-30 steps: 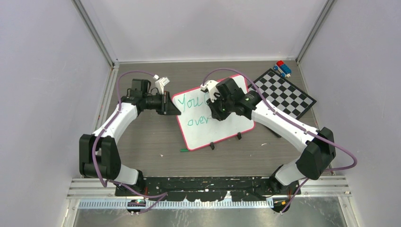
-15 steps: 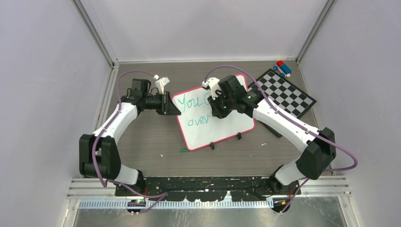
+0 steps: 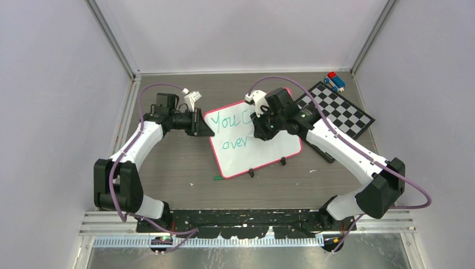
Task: Write a sentence on the whiteboard
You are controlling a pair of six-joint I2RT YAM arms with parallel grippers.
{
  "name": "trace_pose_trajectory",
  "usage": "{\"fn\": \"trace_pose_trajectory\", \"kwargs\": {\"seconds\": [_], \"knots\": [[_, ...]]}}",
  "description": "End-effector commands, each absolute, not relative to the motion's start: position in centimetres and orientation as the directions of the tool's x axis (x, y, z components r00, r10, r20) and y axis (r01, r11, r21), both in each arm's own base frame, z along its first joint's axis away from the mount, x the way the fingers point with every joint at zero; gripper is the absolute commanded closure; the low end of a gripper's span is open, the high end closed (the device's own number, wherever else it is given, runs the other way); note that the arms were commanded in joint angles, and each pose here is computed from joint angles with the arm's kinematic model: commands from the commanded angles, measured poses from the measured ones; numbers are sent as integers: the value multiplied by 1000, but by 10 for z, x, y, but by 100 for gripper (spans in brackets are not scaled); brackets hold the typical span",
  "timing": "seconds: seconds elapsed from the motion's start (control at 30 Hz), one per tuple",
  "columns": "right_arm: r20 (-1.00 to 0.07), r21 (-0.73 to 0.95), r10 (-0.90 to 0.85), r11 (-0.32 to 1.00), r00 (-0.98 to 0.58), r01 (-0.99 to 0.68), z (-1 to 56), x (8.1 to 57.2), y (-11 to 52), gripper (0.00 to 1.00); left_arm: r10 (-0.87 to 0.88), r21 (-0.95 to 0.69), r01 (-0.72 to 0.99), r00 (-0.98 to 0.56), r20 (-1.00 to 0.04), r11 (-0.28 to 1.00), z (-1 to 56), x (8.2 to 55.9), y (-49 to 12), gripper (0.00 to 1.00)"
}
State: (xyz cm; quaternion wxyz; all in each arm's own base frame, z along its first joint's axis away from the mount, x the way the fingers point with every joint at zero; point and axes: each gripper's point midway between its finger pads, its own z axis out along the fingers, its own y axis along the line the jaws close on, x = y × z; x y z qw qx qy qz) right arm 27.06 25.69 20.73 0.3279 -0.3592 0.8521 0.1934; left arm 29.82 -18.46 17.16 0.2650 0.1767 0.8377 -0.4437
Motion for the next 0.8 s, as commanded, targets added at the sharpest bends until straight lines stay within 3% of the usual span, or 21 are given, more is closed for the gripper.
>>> {"fn": "trace_pose_trajectory", "kwargs": {"seconds": [0.0, 0.77], "knots": [[-723, 123, -437, 680, -535, -723, 218, 270, 258, 100, 61, -609, 541, -774, -630, 580, 175, 310, -181, 100], [-733, 56, -424, 743, -533, -667, 202, 296, 256, 100, 57, -610, 543, -772, -633, 577, 175, 311, -182, 100]]}}
